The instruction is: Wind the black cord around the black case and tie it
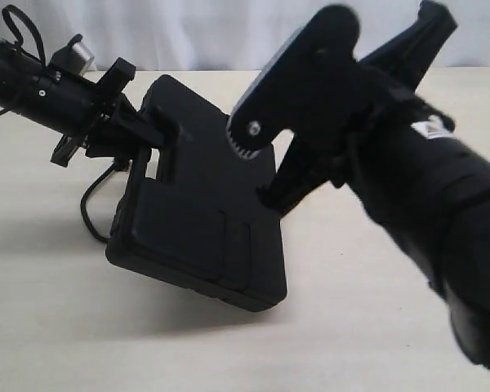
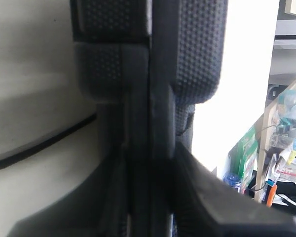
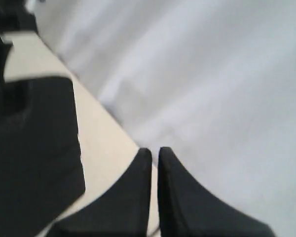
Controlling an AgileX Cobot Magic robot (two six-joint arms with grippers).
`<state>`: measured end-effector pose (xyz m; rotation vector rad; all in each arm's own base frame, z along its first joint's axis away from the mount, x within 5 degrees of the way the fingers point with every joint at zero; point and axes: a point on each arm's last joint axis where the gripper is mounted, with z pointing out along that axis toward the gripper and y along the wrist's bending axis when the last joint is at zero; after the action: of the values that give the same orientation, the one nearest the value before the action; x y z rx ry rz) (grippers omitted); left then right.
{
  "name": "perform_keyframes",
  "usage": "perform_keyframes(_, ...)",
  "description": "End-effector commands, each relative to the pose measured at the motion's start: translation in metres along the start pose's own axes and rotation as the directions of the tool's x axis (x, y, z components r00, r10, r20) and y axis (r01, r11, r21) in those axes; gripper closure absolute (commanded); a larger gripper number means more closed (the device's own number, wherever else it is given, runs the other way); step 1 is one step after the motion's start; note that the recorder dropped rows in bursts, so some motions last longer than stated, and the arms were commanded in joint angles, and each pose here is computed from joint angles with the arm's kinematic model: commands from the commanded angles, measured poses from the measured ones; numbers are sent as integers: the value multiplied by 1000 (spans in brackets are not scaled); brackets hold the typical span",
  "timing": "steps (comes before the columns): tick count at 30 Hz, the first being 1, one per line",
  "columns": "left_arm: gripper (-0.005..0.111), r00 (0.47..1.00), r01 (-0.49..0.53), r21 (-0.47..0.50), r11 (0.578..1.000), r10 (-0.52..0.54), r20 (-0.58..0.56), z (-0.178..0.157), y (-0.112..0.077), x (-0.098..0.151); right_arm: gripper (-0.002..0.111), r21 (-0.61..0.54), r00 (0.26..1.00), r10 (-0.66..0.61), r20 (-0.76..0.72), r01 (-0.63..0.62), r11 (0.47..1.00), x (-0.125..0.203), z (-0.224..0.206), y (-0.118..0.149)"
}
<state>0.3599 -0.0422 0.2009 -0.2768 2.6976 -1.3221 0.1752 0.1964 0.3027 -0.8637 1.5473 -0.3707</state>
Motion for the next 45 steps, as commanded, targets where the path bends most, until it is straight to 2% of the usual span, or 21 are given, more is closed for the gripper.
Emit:
perform_keyframes(1,107,999,-2,63,998,0,42,-7,-13,-3,104,-148,972,-45,-230,10,989,18,5,38)
perform_keyframes(4,107,999,-2,62,998,0,44,-7,-13,-3,103,-213,975,-50,-216,3,977,21,0,56)
perform_keyframes(6,107,999,-2,62,998,0,44,-7,-13,-3,96,-238,979,-44,-198,-5,971,18,-7,64)
perform_keyframes(10,107,999,-4,62,998,1,44,-7,-13,-3,69,-388,993,-57,-104,12,922,8,-28,90)
perform_keyframes(12,107,999,-4,62,998,1,44,-7,-13,-3,49,-460,995,-56,-86,10,888,9,-35,105)
perform_keyframes(15,107,999,-4,62,998,1,44,-7,-13,-3,25,-462,990,-52,-133,-15,887,16,-34,120)
perform_keyframes(17,107,999,-3,61,998,0,47,-7,-13,-3,18,-447,986,-24,-165,-53,893,20,-29,129)
perform_keyframes(20,107,999,-3,61,998,0,47,-7,-13,-3,17,-414,985,20,-174,-91,906,27,-18,149)
perform_keyframes(25,107,998,-3,56,998,-1,57,-7,-12,-4,17,-255,979,115,-166,-155,954,42,-1,169)
perform_keyframes(30,107,998,19,110,994,-26,59,-7,-17,-5,17,-212,977,185,-108,-205,956,52,10,189)
perform_keyframes(37,107,997,44,186,982,-54,50,-7,-24,-4,17,-39,989,143,-30,-144,989,60,17,188)
perform_keyframes(45,107,998,57,238,970,-63,21,-8,-29,-2,17,-21,983,181,24,-180,983,58,22,193)
